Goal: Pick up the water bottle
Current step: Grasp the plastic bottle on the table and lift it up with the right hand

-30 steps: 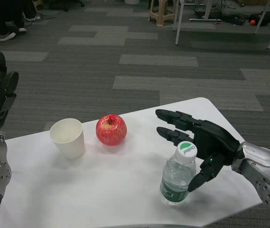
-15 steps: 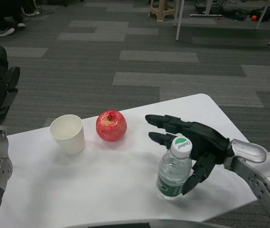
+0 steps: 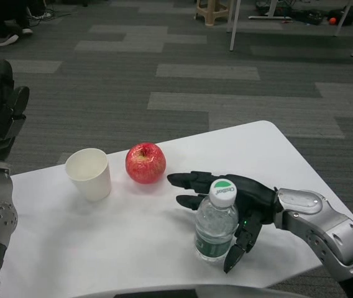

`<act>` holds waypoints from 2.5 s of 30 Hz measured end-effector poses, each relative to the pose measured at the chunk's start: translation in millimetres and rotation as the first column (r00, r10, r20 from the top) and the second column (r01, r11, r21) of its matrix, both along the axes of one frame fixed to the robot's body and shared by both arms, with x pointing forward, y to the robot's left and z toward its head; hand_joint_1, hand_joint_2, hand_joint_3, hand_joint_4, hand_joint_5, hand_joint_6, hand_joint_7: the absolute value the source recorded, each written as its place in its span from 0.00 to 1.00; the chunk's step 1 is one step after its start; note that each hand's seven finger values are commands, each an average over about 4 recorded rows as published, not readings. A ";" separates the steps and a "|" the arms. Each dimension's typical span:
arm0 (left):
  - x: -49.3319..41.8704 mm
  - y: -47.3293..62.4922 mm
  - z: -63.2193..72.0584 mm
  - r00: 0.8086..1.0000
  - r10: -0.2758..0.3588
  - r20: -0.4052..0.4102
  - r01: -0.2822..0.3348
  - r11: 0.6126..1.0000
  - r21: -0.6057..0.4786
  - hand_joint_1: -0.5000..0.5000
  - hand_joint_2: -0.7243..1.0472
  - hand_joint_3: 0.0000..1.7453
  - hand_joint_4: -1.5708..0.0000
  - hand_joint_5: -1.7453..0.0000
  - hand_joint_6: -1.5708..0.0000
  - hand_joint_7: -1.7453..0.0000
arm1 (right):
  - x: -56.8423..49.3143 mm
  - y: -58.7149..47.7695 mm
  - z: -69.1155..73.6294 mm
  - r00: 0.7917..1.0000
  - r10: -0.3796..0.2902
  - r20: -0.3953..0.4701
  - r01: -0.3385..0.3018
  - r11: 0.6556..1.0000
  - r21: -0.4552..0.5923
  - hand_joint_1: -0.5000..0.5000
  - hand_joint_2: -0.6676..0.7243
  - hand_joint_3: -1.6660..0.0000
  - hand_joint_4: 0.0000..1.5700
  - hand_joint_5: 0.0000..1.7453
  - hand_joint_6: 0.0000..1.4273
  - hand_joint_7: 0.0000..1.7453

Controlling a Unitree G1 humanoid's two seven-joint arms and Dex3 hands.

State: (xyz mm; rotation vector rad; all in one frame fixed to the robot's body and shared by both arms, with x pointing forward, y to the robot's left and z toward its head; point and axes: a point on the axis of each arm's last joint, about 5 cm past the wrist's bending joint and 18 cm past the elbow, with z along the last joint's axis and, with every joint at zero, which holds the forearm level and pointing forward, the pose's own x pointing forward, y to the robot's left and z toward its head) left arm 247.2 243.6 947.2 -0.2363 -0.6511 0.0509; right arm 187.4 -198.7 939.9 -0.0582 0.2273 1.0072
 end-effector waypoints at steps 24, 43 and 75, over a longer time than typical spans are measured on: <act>-0.8 3.3 0.8 1.000 0.016 0.004 -0.016 1.000 -0.006 0.00 1.00 0.03 1.00 0.94 1.00 1.00 | 5.2 4.7 -25.3 0.990 -0.077 -0.121 0.096 0.983 0.159 0.20 0.05 0.38 0.76 0.89 0.70 0.92; -0.6 2.6 0.5 1.000 0.012 0.002 -0.012 1.000 -0.005 0.00 1.00 0.05 1.00 0.94 1.00 1.00 | 17.3 -3.8 12.5 0.837 -0.395 0.380 0.228 0.882 0.413 0.24 0.05 0.27 0.87 0.83 0.87 0.88; -0.1 1.2 -0.9 1.000 0.001 -0.004 -0.001 1.000 0.000 0.00 1.00 0.05 1.00 0.94 1.00 1.00 | 13.9 -4.3 51.6 0.741 -0.362 0.566 0.344 0.928 0.143 0.21 0.05 0.19 0.85 0.83 0.87 0.84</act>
